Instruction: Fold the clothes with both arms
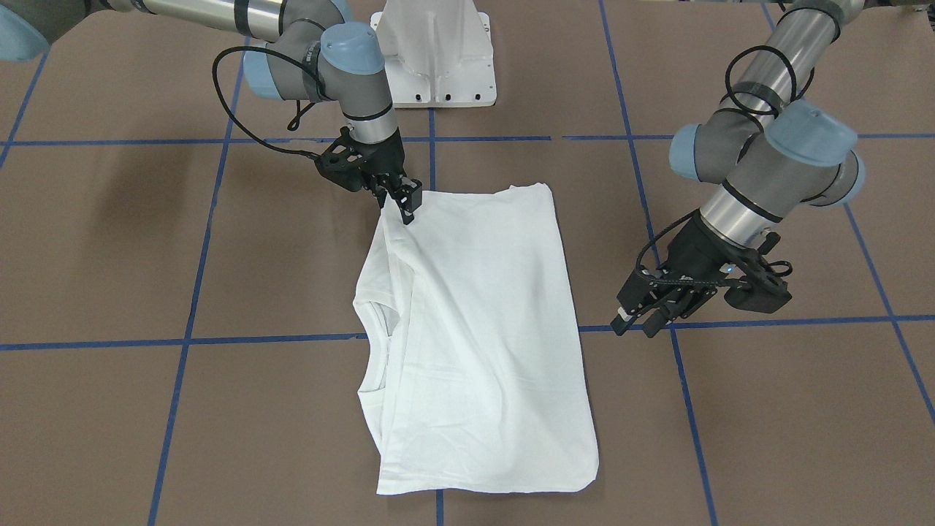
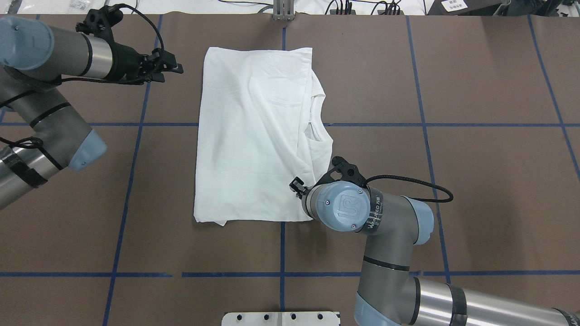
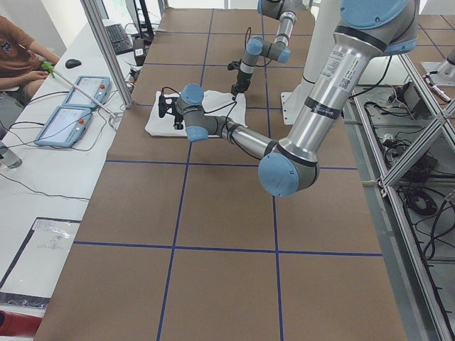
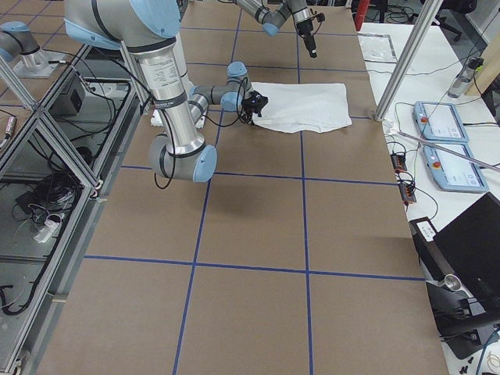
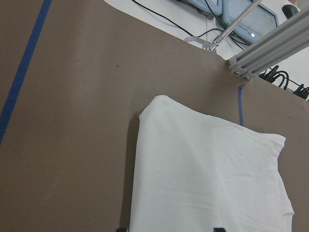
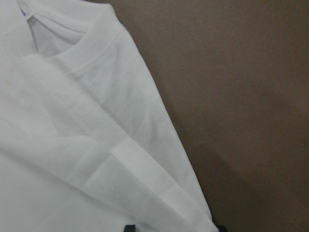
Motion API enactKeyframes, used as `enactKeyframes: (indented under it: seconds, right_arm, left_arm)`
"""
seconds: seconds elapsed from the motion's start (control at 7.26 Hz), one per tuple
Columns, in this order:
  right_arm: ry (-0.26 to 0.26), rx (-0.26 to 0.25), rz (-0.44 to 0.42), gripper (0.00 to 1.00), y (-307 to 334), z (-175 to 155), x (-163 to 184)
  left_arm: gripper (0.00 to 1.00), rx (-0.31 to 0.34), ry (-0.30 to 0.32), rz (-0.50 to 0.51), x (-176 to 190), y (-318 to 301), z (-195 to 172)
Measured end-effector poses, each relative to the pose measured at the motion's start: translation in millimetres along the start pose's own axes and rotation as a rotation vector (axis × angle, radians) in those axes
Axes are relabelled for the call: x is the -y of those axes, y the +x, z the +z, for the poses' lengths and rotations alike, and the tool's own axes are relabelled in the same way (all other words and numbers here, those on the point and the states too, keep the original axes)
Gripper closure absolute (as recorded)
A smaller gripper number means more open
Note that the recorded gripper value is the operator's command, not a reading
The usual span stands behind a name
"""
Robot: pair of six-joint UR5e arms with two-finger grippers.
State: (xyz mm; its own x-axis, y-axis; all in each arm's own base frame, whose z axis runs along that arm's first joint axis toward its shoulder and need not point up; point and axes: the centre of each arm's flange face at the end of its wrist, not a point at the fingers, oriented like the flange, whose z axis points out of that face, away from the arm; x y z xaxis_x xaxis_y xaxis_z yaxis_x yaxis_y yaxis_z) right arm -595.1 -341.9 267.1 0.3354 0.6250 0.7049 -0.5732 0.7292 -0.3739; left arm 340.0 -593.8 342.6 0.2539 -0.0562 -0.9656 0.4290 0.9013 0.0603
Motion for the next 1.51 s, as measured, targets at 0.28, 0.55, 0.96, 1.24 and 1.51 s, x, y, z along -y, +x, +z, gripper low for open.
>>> enactKeyframes:
  seconds: [0.28,0.55,0.96,1.24,1.51]
  right_arm:
    - [-0.005,0.005,0.000,1.00,-4,-7,2]
    - [0.000,-0.004,0.002,1.00,-5,-10,2]
    - [0.000,-0.001,0.008,1.00,-7,-13,1]
    - [-0.002,0.006,0.011,1.00,-8,-25,3]
    - [-0.013,0.003,0.027,1.00,2,-48,-2]
  left_arm:
    - [0.32,-0.001,0.000,0.001,0,0,-1]
    - [0.32,-0.003,0.001,-0.002,0,1,-1]
    - [0.32,-0.009,0.001,-0.020,-1,4,-3]
    - [0.32,-0.021,0.000,-0.035,-3,11,-7]
    - [0.31,-0.068,-0.054,-0.112,-38,33,-14]
